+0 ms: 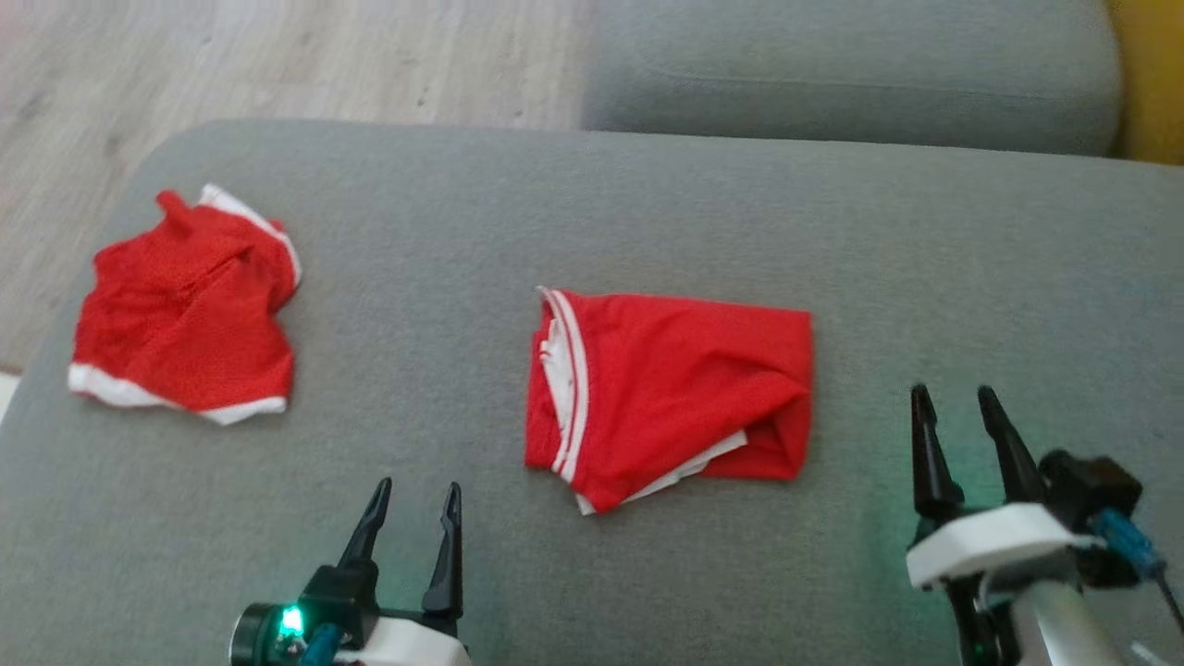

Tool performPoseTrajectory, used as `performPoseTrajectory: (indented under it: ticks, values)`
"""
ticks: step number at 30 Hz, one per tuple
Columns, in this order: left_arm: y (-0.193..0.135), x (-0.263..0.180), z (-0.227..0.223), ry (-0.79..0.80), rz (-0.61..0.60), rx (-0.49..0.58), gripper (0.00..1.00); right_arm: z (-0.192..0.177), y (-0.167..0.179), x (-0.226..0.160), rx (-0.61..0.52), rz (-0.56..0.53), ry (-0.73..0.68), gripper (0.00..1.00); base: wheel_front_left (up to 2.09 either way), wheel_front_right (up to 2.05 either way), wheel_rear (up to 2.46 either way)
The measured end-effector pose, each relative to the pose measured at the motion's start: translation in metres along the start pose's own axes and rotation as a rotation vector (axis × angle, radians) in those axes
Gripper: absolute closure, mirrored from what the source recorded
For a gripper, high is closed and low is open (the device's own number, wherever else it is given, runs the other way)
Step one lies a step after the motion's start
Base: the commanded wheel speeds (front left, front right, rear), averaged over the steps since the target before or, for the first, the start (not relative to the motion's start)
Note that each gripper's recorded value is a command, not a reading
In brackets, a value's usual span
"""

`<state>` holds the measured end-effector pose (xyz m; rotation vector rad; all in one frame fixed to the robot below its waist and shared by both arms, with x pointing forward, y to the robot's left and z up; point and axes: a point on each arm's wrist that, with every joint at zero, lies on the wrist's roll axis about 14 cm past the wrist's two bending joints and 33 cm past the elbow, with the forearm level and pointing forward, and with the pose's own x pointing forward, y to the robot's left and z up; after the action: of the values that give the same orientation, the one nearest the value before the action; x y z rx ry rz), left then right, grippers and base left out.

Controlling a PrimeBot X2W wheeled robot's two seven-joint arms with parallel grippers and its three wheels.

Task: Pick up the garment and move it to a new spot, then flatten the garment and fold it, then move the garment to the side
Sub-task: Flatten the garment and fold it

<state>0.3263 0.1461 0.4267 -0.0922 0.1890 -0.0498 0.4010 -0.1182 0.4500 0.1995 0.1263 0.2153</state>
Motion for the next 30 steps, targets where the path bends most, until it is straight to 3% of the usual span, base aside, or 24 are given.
performPoseTrajectory:
  ticks: [9, 18, 25, 30]
  values:
    - [-0.008, -0.002, 0.005, -0.024, -0.018, -0.001, 0.0, -0.012, -0.029, -0.043, 0.007, -0.113, 0.016, 0.0, 0.0, 0.0, 0.0]
    - [-0.009, -0.007, 0.001, -0.013, -0.02, -0.004, 0.0, -0.011, -0.027, -0.046, 0.018, -0.112, 0.012, 0.0, 0.0, 0.0, 0.0]
    - [-0.006, -0.012, -0.003, -0.003, -0.011, -0.01, 0.0, -0.046, 0.025, -0.04, -0.027, 0.059, 0.128, 0.0, 0.0, 0.0, 0.0]
    - [-0.002, -0.018, -0.011, 0.02, 0.011, -0.015, 0.0, -0.053, 0.043, -0.019, -0.066, 0.128, 0.167, 0.0, 0.0, 0.0, 0.0]
